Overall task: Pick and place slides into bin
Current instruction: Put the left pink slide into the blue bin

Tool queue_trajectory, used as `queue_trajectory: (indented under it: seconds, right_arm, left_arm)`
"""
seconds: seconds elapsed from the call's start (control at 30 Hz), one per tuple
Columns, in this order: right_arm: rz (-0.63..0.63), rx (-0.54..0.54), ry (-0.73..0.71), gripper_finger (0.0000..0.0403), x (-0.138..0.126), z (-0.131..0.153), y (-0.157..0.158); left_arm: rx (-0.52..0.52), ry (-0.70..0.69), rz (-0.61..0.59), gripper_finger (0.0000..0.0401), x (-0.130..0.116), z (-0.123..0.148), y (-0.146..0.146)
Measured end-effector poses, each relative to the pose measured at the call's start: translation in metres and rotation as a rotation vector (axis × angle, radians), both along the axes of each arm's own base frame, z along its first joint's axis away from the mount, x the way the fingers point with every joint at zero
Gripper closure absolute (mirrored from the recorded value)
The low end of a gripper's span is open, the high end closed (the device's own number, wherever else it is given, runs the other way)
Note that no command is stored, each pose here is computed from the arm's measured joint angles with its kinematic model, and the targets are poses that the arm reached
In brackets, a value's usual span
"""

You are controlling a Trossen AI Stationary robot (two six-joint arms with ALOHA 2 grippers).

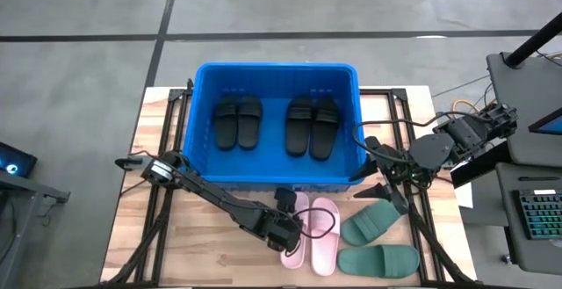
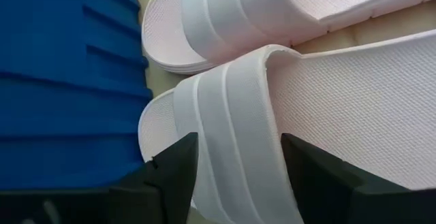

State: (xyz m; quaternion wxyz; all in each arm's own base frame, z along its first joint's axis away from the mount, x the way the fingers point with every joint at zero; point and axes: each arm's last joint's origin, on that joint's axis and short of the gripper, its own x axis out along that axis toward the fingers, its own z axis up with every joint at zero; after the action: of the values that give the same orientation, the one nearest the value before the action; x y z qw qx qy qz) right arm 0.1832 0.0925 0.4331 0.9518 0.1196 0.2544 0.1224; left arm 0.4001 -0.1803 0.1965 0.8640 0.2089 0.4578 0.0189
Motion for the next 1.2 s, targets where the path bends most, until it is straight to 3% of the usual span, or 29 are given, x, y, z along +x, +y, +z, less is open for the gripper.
queue_trajectory:
  seconds: [0.1,0.27,0.33,0.47,0.67,0.93,1.2]
  right_arm:
    - [0.0,0.0,0.0,0.0209,0.0,0.0,0.0]
    - [0.0,0.0,0.0,0.0209,0.0,0.0,0.0]
    - [0.0,0.0,0.0,0.0209,0.0,0.0,0.0]
    - [0.0,0.0,0.001,0.0209,0.0,0.0,0.0]
    - [0.0,0.0,0.0,0.0209,0.0,0.0,0.0]
    - [0.002,0.001,-0.012,0.0209,-0.004,0.002,-0.002]
    - [-0.002,-0.01,-0.02,0.0209,-0.004,0.003,-0.003]
  left_arm:
    - [-0.019,0.005,-0.01,0.0247,0.0,0.0,-0.001]
    - [-0.102,0.045,-0.058,0.0368,0.0,-0.001,-0.002]
    - [-0.13,0.06,-0.074,0.0389,0.0,0.0,-0.003]
    - [-0.164,0.107,-0.099,0.0397,-0.005,0.011,-0.002]
    - [-0.256,0.076,-0.152,0.04,-0.029,0.062,0.005]
    - [-0.36,-0.194,-0.186,0.04,-0.069,0.154,0.025]
    - [-0.351,-0.52,-0.093,0.0401,-0.114,0.227,0.057]
